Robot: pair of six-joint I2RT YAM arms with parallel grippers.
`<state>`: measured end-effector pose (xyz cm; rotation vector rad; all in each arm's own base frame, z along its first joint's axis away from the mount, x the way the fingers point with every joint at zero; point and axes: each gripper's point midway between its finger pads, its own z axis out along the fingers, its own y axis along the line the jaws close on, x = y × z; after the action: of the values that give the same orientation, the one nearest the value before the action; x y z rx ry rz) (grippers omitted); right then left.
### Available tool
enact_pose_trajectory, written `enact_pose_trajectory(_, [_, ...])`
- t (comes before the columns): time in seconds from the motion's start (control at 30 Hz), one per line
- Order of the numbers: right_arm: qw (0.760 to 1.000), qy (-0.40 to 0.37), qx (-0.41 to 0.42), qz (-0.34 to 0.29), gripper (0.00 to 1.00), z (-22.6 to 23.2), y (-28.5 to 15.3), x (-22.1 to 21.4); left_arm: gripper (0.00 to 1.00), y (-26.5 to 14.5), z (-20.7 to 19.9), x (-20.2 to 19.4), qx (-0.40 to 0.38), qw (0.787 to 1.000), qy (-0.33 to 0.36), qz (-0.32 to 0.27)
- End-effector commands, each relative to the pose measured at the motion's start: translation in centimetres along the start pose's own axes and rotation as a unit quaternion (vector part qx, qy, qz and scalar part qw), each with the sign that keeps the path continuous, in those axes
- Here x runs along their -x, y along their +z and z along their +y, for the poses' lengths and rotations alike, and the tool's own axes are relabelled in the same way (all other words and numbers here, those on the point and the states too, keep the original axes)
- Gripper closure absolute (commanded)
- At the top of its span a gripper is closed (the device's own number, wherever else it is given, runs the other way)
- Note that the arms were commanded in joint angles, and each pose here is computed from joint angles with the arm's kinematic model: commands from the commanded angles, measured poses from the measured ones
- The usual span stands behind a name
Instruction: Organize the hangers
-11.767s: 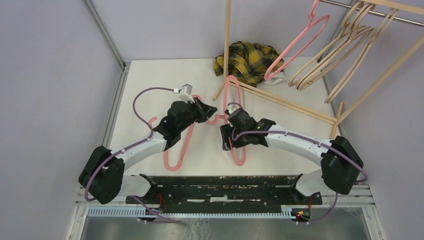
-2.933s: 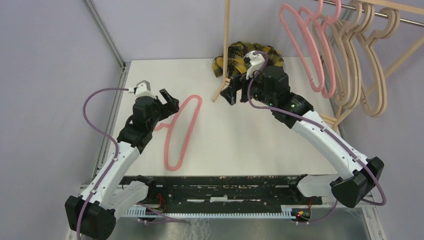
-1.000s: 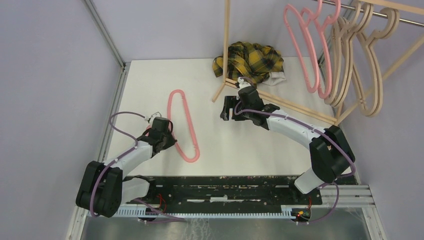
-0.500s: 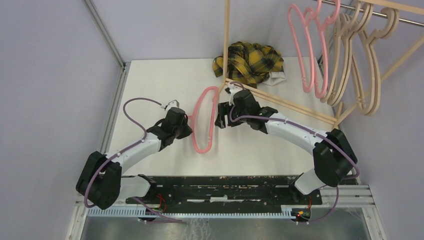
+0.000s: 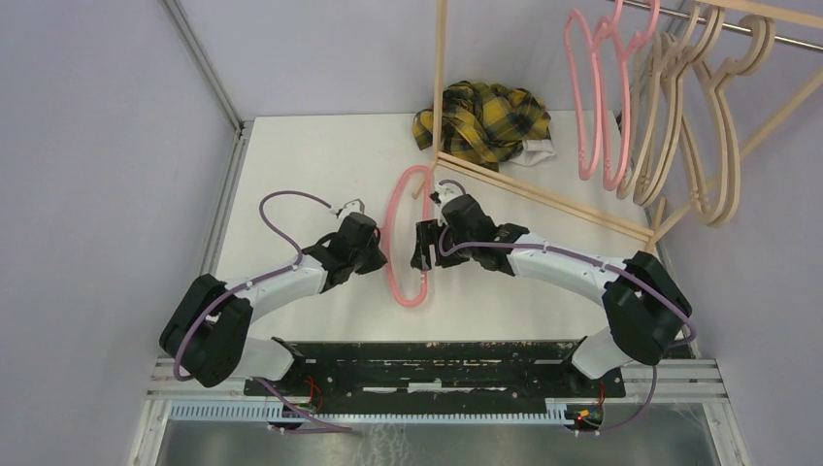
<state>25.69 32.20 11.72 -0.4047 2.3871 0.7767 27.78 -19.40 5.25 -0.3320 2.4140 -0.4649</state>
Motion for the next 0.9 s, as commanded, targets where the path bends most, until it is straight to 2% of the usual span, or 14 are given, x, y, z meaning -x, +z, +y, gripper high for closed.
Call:
enact_pose_trajectory(0.0, [0.999,0.054,-0.002,0.005,0.21,-0.5,1.1,-1.6,0.97,0.0,-3.0,2.4,-0.037,0.998,-0.026,-0.035])
enact_pose_trajectory(0.17, [0.998,0.066,-0.010,0.012,0.22,-1.2,1.9,-2.5,0.97,-0.2,-3.5,2.5,-0.042,0.998,-0.022,-0.037])
enact_pose_trajectory(0.3, [0.997,0.079,0.008,0.017,0.27,-0.5,2.6,-2.9,0.97,-0.3,-3.4,2.6,-0.040,0.998,-0.021,-0.039])
enact_pose_trajectory(0.6, [0.994,0.106,0.027,0.028,0.49,-0.1,4.4,-4.5,0.97,-0.5,-3.8,2.8,-0.047,0.998,-0.022,-0.044])
enact_pose_trajectory(0.67, [0.994,0.105,0.021,0.028,0.62,-0.4,4.5,-4.8,0.97,-0.7,-3.9,3.0,-0.050,0.997,-0.023,-0.047])
enact_pose_trajectory(0.77, [0.994,0.103,0.021,0.024,0.89,-0.4,4.4,-4.7,0.97,-1.0,-4.0,3.1,-0.057,0.997,-0.024,-0.051])
enact_pose_trajectory(0.87, [0.995,0.100,0.026,0.013,0.99,-0.2,3.8,-4.3,0.97,-1.5,-3.8,3.1,-0.059,0.997,-0.023,-0.054])
